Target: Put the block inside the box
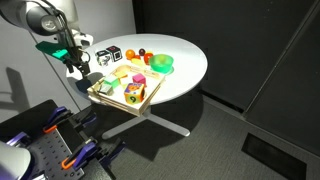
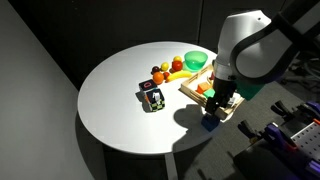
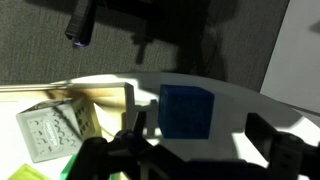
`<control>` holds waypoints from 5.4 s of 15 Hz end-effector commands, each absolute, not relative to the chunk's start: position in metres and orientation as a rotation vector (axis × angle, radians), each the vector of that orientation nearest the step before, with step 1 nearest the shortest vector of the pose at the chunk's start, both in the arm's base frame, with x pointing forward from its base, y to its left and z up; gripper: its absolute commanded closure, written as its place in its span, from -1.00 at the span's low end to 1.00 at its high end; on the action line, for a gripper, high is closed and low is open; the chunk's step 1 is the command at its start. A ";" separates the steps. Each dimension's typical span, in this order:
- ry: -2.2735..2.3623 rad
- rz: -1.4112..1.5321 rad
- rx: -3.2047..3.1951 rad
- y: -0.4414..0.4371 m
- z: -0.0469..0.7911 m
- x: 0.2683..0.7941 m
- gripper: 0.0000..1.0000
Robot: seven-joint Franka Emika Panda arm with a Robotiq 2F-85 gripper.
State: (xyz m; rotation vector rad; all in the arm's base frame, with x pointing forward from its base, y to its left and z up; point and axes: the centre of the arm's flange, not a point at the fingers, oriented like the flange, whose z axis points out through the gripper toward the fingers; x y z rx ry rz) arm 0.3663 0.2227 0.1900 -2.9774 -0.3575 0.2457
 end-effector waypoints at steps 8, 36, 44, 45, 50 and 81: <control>-0.353 0.244 -2.980 0.226 0.186 0.368 -1.00; -0.428 0.182 -3.023 0.255 0.156 0.368 -1.00; -0.402 0.204 -3.032 0.251 0.149 0.368 -1.00; -0.402 0.209 -3.032 0.251 0.147 0.368 -1.00; -0.415 0.232 -3.036 0.252 0.141 0.368 -0.48; -0.294 0.182 -2.986 0.183 0.225 0.395 0.39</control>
